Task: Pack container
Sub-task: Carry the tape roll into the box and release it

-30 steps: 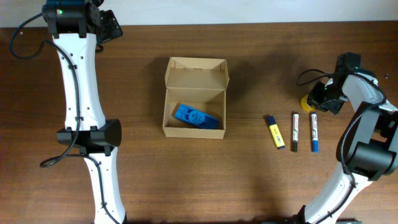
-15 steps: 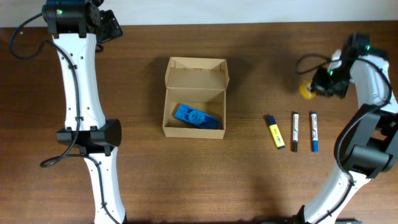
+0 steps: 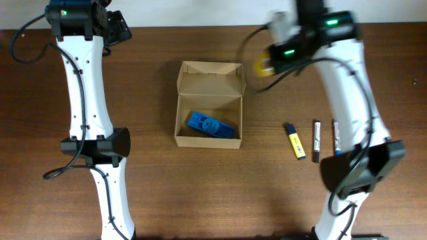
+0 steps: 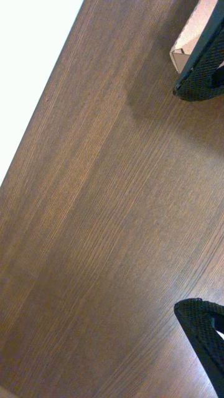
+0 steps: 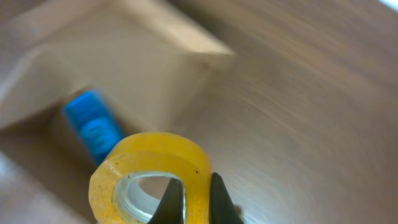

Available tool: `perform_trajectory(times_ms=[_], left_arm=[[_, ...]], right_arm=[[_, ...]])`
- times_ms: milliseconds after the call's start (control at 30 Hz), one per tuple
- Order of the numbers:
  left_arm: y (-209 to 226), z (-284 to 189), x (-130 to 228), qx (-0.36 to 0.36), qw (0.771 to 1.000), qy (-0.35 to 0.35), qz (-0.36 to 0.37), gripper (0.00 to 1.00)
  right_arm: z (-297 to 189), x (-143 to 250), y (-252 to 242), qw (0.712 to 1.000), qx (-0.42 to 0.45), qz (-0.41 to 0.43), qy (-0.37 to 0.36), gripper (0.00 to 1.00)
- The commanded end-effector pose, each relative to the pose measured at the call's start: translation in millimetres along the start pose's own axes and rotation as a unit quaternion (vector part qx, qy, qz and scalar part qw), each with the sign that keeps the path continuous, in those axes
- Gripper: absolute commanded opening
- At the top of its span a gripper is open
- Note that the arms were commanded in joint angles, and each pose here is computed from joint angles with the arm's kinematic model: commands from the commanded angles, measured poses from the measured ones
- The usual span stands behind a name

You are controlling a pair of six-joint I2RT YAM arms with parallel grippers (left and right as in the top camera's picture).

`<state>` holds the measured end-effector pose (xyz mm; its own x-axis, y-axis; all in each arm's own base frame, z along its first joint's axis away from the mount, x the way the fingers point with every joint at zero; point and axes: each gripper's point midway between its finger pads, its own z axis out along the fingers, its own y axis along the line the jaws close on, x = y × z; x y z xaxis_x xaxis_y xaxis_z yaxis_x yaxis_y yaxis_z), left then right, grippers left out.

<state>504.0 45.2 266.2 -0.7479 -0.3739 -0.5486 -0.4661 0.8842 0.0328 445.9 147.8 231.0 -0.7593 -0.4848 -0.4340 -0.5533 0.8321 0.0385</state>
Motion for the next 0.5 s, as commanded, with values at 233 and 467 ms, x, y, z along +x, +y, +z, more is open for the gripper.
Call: perform_trajectory(times_ms=[233,467], left_arm=[[5,-17,-5,0.005,1.000,-0.013,0.002,1.00],[5,-17,-5,0.005,1.000,-0.013,0.002,1.00]], right_arm=[[30,-4,126,0.937,-0.021,-0.348,0.037,0.04],[73,9,128,0.932,-0.039,-0.352,0.081,0.04]])
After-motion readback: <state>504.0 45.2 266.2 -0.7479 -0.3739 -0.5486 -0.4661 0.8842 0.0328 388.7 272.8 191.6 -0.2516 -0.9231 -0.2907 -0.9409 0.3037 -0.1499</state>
